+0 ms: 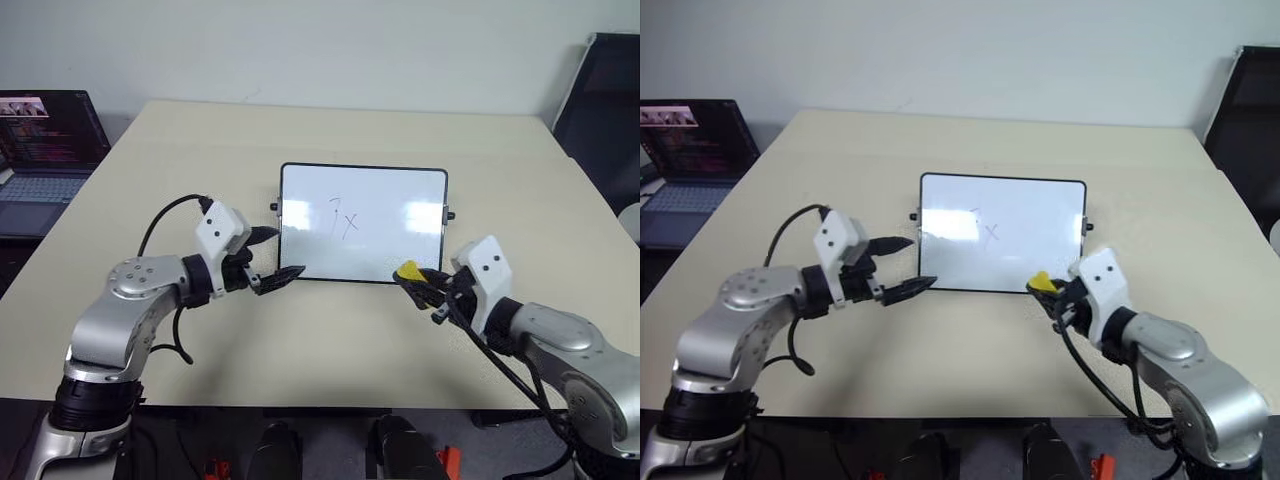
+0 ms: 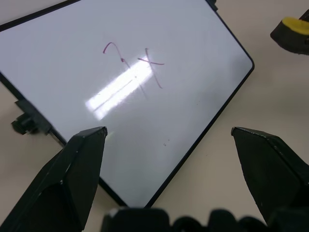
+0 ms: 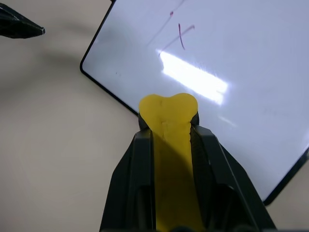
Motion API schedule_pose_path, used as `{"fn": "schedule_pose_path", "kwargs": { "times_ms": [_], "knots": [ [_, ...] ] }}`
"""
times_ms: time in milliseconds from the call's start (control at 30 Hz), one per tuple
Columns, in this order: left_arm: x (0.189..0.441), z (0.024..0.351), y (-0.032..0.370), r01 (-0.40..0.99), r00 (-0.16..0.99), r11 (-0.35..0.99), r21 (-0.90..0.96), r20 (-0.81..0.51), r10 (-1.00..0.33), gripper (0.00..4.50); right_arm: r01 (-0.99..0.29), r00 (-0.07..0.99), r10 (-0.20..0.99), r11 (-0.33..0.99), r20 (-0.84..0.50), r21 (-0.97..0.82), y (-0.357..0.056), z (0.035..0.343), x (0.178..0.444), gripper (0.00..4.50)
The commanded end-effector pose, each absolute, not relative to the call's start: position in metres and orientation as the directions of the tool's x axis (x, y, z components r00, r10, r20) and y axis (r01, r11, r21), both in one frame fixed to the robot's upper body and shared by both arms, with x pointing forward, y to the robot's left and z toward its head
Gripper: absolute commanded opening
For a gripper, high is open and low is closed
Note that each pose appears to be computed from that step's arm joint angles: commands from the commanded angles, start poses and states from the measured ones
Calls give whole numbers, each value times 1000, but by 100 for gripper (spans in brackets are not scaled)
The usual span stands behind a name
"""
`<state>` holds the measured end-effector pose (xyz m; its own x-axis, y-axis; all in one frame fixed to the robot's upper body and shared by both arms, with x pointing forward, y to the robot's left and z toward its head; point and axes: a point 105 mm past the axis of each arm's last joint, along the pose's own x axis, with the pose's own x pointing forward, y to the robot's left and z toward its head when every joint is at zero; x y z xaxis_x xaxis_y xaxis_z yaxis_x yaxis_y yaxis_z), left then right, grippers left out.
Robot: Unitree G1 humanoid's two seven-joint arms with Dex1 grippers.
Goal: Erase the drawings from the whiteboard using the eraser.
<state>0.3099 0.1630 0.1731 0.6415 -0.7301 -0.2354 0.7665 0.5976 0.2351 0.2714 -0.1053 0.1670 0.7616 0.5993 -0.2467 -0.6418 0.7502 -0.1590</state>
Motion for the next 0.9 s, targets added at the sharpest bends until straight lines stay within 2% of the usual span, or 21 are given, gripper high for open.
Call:
{"fn": "schedule_pose_path", "kwargs": {
  "times_ms": [33, 400, 567, 700, 900],
  "knots": [
    [308, 181, 169, 746, 663, 605, 278, -216, -717, 450, -626, 779, 599, 740, -182, -245, -97, 180, 282, 68],
    [318, 184, 161, 758, 645, 585, 288, -203, -737, 450, -569, 809, 571, 704, -139, -425, -74, 192, 323, 68],
    [316, 176, 159, 779, 623, 565, 273, -230, -748, 450, -551, 807, 580, 668, -114, -500, -51, 203, 346, 68],
    [306, 168, 155, 823, 565, 508, 256, -272, -779, 450, -521, 818, 564, 643, -112, -561, -40, 203, 369, 68],
    [304, 167, 157, 825, 562, 502, 260, -281, -778, 450, -529, 815, 555, 590, -169, -610, -34, 191, 384, 68]
  ]
}}
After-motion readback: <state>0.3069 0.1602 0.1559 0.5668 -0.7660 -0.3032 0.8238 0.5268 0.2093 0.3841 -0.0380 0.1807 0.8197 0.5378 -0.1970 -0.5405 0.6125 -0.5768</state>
